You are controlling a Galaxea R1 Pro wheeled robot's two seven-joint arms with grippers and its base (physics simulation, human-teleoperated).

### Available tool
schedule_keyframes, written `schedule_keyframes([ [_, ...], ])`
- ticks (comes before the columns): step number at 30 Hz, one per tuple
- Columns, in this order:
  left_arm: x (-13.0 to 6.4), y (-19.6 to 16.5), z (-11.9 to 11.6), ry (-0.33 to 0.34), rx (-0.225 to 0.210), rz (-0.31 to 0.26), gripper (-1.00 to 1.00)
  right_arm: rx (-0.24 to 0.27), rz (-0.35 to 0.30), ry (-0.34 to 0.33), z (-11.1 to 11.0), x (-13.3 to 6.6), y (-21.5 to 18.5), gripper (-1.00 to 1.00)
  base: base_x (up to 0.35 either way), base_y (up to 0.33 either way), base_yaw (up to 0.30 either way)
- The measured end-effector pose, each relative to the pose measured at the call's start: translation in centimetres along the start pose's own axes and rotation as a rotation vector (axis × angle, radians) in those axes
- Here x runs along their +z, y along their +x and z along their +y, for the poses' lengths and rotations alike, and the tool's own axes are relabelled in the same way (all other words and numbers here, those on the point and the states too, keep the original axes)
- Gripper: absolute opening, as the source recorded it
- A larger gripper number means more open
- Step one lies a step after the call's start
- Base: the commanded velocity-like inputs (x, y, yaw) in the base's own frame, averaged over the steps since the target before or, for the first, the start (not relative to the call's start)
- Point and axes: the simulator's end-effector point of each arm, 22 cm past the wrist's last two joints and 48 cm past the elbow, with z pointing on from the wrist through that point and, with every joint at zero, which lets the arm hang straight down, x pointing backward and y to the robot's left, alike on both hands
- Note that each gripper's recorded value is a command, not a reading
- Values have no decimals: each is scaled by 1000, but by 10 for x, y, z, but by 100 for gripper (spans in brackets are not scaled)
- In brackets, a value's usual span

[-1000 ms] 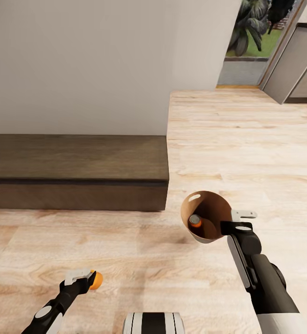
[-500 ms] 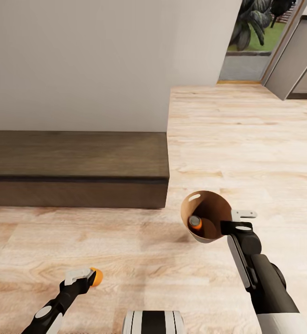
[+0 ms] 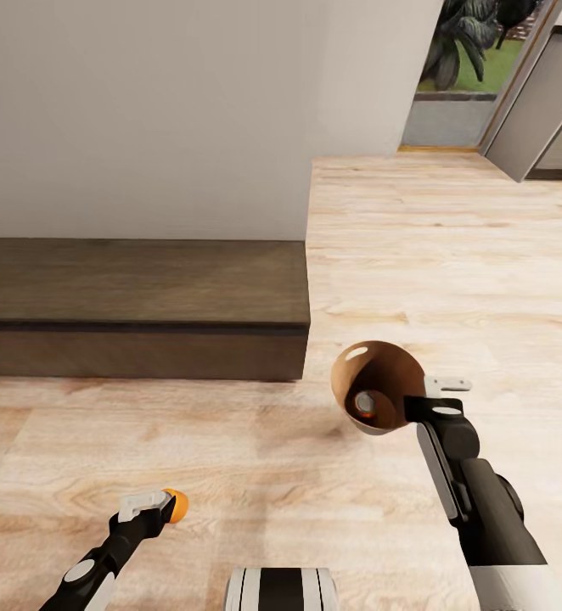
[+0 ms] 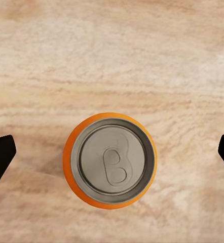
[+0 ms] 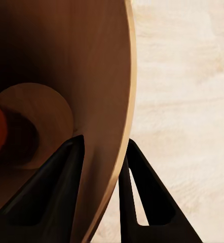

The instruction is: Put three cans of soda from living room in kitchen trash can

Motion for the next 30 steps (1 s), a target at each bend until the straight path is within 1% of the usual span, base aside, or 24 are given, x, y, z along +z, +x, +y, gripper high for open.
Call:
schedule_keyframes([
  [3, 0, 0, 0, 0, 0, 0, 100, 8, -13, -3, 1, 0, -8, -100, 0, 0, 0],
  [10, 0, 1, 0, 0, 0, 2, 100, 10, -17, -5, 1, 0, -12, -100, 0, 0, 0],
  [30, 3, 16, 2, -5, -1, 31, 100, -3, 11, -5, 6, 11, 1, -100, 0, 0, 0],
])
